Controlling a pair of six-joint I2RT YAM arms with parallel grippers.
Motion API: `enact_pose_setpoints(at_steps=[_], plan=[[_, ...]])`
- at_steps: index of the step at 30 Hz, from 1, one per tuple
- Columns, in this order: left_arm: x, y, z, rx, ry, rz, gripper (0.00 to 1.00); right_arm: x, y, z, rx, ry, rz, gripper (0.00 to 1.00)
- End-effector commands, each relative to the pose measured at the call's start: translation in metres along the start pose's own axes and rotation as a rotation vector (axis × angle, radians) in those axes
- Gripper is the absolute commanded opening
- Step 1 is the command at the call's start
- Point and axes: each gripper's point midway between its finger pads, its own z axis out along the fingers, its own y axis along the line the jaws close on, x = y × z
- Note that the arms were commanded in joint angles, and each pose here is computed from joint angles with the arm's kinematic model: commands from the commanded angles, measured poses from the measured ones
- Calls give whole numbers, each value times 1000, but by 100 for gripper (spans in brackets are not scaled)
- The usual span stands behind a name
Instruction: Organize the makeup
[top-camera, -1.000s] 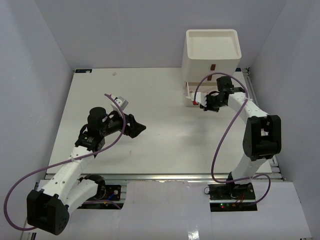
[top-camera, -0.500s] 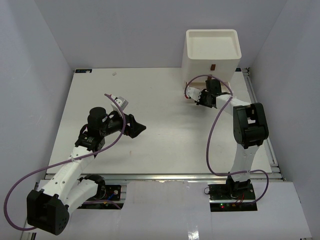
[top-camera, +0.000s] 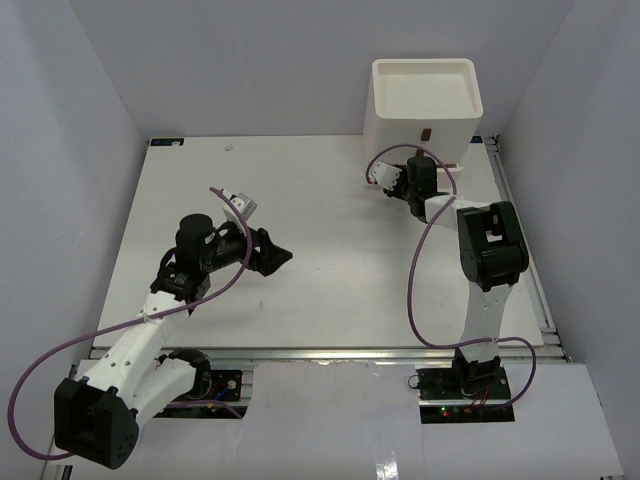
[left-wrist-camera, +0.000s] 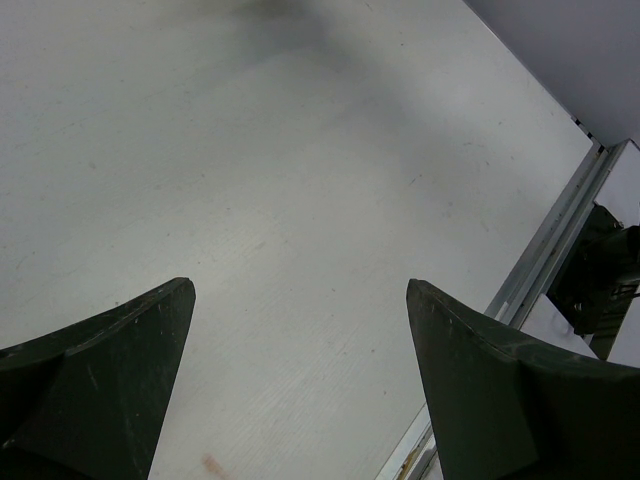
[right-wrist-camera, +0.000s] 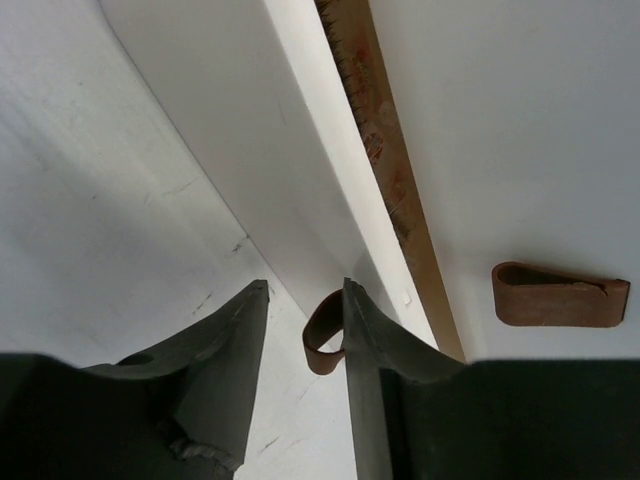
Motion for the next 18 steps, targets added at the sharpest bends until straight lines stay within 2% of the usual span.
enact_pose_setpoints(at_steps=[1,4,10,18], plan=[[-4,-1,0,7,-8,7,98,-17,-62,3,212,-45,46,47],[-3,-1,0,4,-6,5,98,-18,-65,9,223,-47,68,50],[-2,1,1,0,0,0,98,-17,-63,15,230,-44,63,65],[-1,1,2,1,3,-2,98,-15,-51,10,200,-57,37,79]])
